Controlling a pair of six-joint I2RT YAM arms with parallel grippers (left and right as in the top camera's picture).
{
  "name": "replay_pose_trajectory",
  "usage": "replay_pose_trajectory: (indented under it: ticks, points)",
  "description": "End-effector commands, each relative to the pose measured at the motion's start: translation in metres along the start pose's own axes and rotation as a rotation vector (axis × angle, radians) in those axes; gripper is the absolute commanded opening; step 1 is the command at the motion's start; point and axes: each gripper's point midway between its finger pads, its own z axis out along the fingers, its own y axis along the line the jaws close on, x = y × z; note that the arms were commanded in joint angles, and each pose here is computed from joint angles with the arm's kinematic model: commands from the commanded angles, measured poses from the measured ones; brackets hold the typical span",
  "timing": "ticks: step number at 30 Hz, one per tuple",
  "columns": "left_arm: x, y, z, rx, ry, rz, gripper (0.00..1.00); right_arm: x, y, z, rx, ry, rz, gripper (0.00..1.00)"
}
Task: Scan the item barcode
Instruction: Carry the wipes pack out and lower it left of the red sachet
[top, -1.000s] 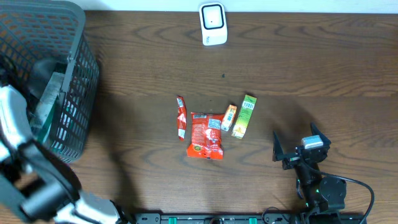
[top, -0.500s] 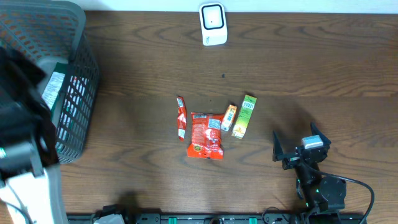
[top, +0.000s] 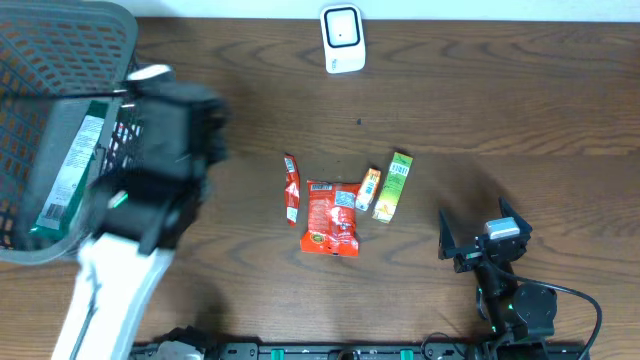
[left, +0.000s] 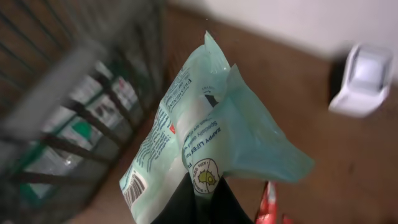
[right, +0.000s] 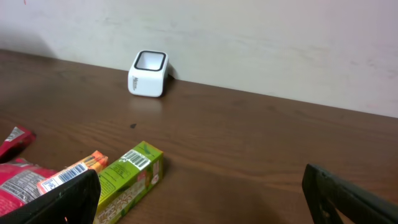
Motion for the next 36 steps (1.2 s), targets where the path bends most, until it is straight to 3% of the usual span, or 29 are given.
replay_pose_trajectory:
  ticks: [1,10,18,19,20,23,25,29,36]
  points:
    - [0.039,-0.011,0.043,-0.093,0.119,0.025,0.07,0.0,0.001,0.0,-0.006,-0.001,0.011,0.99]
    - [0.142,-0.042,0.14,-0.177,0.481,0.133,0.07,0.0,0.001,0.0,-0.006,-0.001,0.011,0.99]
    - [0.185,-0.057,0.182,-0.172,0.585,0.146,0.07,0.0,0.001,0.0,-0.006,-0.001,0.011,0.99]
    - [0.186,-0.059,0.184,-0.163,0.588,0.141,0.08,0.0,0.001,0.0,-0.006,-0.001,0.011,0.99]
    - [0.187,-0.061,0.184,-0.153,0.59,0.137,0.14,0.0,0.001,0.0,-0.006,-0.001,0.011,0.99]
    - [0.185,-0.067,0.184,-0.123,0.589,0.124,0.46,0.0,0.001,0.0,-0.006,-0.001,0.011,0.99]
    - [0.18,-0.072,0.182,-0.097,0.582,0.129,0.56,0.0,0.001,0.0,-0.006,-0.001,0.011,0.99]
    - [0.156,-0.08,0.171,-0.044,0.542,0.189,0.59,0.0,0.001,0.0,-0.006,-0.001,0.011,0.99]
    - [0.115,-0.077,0.137,0.002,0.463,0.141,0.59,0.0,0.001,0.0,-0.006,-0.001,0.011,0.99]
